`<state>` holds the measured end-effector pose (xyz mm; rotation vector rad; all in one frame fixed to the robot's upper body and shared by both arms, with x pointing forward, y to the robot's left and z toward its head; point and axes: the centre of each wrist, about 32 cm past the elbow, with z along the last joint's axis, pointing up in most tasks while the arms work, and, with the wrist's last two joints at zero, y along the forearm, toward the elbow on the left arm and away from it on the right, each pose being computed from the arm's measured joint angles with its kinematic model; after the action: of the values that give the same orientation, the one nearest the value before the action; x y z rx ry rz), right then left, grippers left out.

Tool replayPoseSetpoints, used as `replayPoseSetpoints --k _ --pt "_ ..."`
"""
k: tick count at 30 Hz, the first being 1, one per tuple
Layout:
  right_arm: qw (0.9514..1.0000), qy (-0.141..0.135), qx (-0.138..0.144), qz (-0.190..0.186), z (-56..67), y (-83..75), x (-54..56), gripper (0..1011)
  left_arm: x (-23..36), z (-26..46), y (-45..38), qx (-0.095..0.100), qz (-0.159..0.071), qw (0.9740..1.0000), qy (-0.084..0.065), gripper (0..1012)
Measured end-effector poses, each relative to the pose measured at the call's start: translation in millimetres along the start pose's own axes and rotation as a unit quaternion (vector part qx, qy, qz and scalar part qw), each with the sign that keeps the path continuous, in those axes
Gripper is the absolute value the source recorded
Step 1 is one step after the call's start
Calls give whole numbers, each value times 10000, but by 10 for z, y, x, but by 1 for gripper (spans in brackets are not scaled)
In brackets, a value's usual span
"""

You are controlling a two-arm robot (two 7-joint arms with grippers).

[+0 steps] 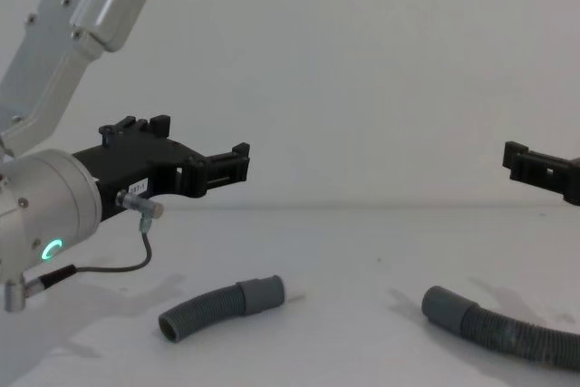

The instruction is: Use both hands to pick up one end of the pipe from the table, align the ends, and insert them.

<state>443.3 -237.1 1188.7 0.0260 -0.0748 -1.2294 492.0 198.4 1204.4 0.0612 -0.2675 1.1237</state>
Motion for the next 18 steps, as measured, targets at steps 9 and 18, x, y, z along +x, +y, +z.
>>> replayPoseSetpoints --k 9,18 --pt "10000 0 0 0 0 0 0 1001 0 0 0 0 0 10000 0 1001" --pt "10000 0 0 0 0 0 0 1001 0 0 0 0 0 10000 0 1001"
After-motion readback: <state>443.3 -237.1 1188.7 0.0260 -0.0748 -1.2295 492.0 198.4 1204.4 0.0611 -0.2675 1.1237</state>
